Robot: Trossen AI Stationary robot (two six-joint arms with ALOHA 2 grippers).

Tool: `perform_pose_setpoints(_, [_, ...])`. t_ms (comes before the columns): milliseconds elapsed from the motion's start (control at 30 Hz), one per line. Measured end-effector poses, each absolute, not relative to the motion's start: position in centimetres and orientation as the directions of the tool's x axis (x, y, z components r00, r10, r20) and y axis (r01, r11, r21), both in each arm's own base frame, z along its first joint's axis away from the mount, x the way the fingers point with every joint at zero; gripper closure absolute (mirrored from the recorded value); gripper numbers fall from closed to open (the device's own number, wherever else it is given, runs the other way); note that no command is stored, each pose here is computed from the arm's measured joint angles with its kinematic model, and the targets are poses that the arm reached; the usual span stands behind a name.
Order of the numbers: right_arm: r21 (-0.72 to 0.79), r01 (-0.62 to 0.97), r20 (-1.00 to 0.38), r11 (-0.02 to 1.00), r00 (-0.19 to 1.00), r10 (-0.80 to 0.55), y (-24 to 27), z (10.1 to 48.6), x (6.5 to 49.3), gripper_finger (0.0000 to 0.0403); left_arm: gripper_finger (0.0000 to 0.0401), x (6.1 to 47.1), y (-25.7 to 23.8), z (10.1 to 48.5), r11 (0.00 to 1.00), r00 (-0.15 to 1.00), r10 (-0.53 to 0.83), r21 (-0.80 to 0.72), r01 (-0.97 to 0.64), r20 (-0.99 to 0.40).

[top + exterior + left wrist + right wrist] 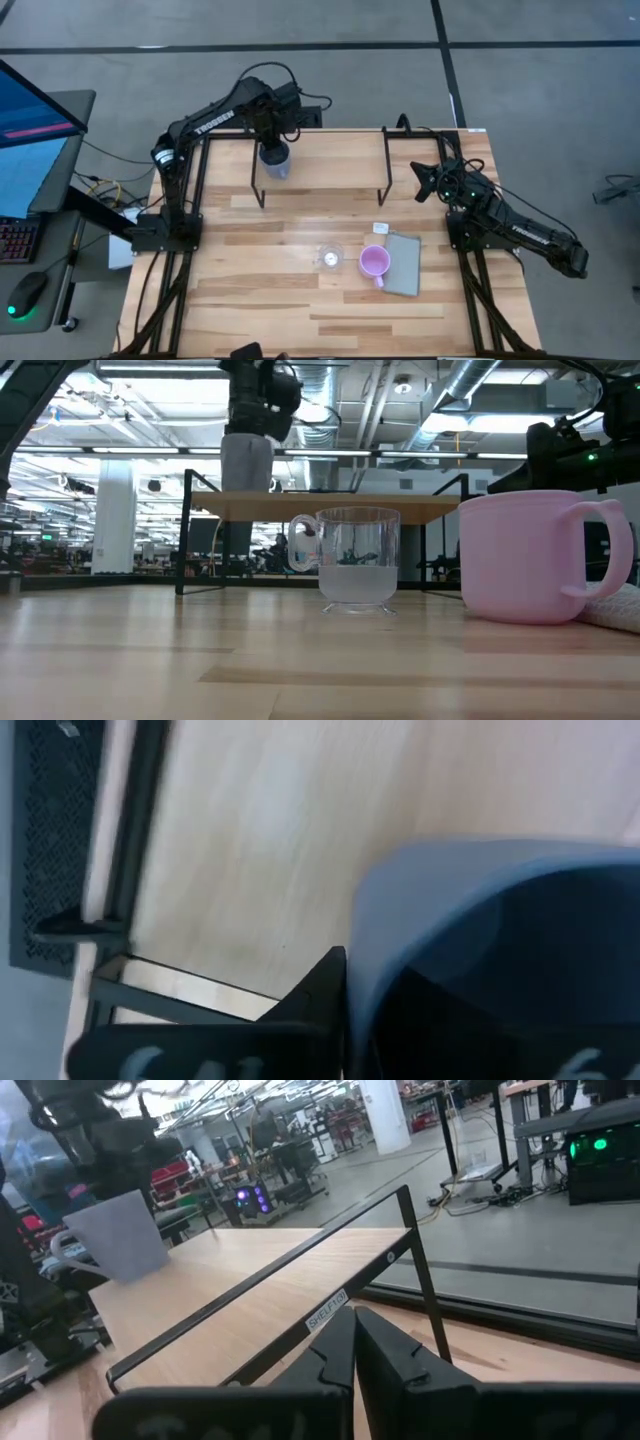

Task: Stack small to large cups/mugs on shelf
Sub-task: Put the blue cup on the shelf

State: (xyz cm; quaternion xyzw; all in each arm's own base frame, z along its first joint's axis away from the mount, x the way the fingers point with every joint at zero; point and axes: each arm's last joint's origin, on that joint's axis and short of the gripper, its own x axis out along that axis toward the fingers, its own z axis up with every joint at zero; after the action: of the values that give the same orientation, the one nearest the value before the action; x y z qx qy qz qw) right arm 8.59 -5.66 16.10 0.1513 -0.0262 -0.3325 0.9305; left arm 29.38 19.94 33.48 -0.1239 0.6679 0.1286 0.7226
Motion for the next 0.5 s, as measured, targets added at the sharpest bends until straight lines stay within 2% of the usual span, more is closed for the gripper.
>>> perform_pose_setpoints(167, [0.294, 0.612, -0.052, 0.734, 0.778, -0.627, -5.66, 16.12, 8.59, 0.0370, 0.0339, 29.42, 19.82, 33.51, 0.942, 0.079, 0.016, -0.011, -0.334, -0.997])
perform_pose_setpoints(500, [0.294, 0.612, -0.052, 0.734, 0.778, -0.627, -5.66, 16.12, 8.59, 0.0370, 0.0328, 29.54, 19.86, 33.39, 0.943, 0.083, 0.010, -0.018, -0.332, -0.997])
